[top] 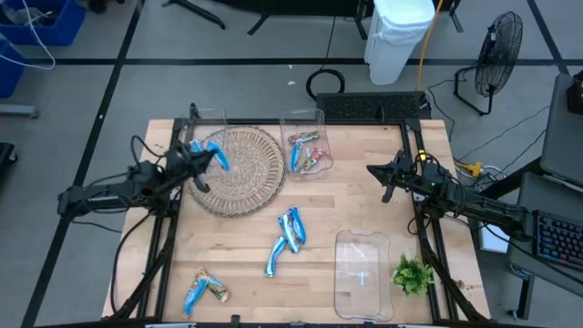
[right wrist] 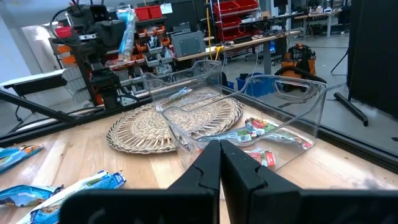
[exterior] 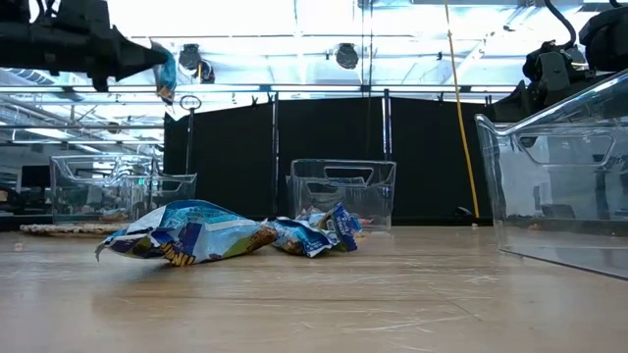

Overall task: Pick and place Granola Bars by type
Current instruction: Put the yellow granola bar into the top left transparent bin

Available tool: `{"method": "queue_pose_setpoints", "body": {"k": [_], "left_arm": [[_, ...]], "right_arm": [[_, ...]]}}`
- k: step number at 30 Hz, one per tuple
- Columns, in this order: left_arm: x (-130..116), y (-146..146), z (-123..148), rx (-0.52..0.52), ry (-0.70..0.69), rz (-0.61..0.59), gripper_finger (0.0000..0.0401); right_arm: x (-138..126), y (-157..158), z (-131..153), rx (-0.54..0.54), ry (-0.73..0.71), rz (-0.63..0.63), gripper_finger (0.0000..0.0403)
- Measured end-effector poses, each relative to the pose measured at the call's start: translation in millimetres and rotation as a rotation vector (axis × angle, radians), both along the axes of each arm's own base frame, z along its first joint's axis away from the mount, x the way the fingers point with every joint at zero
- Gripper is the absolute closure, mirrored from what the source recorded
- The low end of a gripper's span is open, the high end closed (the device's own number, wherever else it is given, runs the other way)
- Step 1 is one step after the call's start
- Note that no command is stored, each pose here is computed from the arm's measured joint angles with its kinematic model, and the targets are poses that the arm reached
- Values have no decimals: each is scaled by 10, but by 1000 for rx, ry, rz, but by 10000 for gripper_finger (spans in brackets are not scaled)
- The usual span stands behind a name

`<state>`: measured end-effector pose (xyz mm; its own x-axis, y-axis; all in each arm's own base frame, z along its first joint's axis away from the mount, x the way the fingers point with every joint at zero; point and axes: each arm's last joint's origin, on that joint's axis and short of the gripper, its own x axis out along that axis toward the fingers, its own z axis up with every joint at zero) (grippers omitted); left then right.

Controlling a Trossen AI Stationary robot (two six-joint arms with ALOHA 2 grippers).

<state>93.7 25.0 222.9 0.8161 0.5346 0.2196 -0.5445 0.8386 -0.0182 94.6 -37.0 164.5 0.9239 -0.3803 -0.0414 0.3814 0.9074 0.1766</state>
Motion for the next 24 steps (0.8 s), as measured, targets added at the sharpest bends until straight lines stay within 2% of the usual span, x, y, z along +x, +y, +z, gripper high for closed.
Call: {"method": "queue_pose_setpoints", "body": {"k": [4, 9, 18, 24], "left_arm": [[-74, 54, 24, -23, -43, 139, 397], [-151, 130, 26, -127, -130, 334, 387], [-199, 218, -72, -237, -134, 556, 393], [-221, 254, -92, -244, -127, 614, 397]], "right_arm": [[0, 0, 0, 0, 0, 0, 403], [0, 0, 0, 0, 0, 0, 403], [0, 0, 0, 0, 0, 0, 403], [0, 0, 0, 0, 0, 0, 403]]}}
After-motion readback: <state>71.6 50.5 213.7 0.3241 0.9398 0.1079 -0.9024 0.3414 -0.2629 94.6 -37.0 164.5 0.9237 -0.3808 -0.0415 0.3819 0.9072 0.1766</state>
